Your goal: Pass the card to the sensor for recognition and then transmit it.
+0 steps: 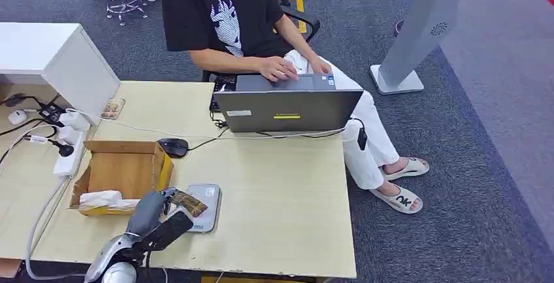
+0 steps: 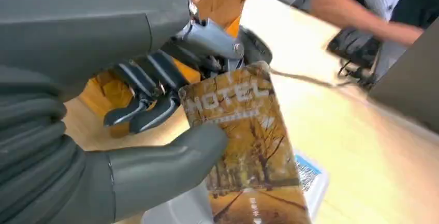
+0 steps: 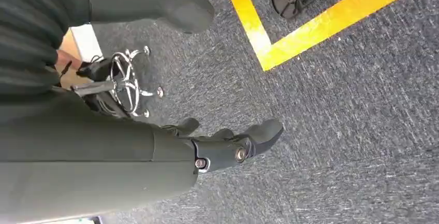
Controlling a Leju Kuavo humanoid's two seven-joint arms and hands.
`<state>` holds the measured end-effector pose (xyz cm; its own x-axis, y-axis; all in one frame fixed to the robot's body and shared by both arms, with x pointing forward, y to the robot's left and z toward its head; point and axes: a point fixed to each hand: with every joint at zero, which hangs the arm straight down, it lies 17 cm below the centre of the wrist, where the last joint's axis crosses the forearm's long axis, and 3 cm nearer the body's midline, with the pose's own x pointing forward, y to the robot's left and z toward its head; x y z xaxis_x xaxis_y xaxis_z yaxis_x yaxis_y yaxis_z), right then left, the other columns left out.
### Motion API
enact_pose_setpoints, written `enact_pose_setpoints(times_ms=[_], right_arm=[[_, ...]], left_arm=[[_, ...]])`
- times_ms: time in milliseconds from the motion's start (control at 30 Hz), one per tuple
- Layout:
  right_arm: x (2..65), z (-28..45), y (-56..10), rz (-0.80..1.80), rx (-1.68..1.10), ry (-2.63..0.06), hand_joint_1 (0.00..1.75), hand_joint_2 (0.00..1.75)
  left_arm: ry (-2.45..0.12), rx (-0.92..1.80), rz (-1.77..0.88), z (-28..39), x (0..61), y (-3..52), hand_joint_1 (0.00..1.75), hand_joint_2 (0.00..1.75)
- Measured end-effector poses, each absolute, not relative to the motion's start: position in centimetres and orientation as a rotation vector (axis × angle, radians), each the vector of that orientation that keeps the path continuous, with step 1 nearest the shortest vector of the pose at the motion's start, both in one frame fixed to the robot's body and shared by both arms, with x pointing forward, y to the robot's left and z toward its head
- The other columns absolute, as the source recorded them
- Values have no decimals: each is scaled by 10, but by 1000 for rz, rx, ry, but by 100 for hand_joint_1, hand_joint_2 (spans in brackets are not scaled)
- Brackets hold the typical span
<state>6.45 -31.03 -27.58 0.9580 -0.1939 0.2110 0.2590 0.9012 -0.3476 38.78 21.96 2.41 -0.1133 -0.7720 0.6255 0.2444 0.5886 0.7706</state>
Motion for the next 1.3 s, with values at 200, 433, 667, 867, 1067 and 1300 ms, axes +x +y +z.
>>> enact_pose_setpoints(times_ms=[200,433,667,867,1067,1300], right_arm=[[65,-276,-311,-231,-382,-175,0,175],[64,-275,-313,-231,-391,-174,0,175],[64,-275,-316,-236,-403,-176,0,175],[64,-275,-316,-238,-404,-176,0,175],[64,-275,-316,-229,-405,-180,0,175],[65,-275,-317,-223,-408,-182,0,175]], left_arm=[[-1429,490,-930,21,388,222,175,175],[-1431,508,-923,23,390,225,175,175],[-1446,531,-925,31,391,230,175,175],[-1455,549,-935,37,393,234,175,175],[-1500,575,-942,51,396,234,175,175],[-1541,599,-937,69,399,234,175,175]])
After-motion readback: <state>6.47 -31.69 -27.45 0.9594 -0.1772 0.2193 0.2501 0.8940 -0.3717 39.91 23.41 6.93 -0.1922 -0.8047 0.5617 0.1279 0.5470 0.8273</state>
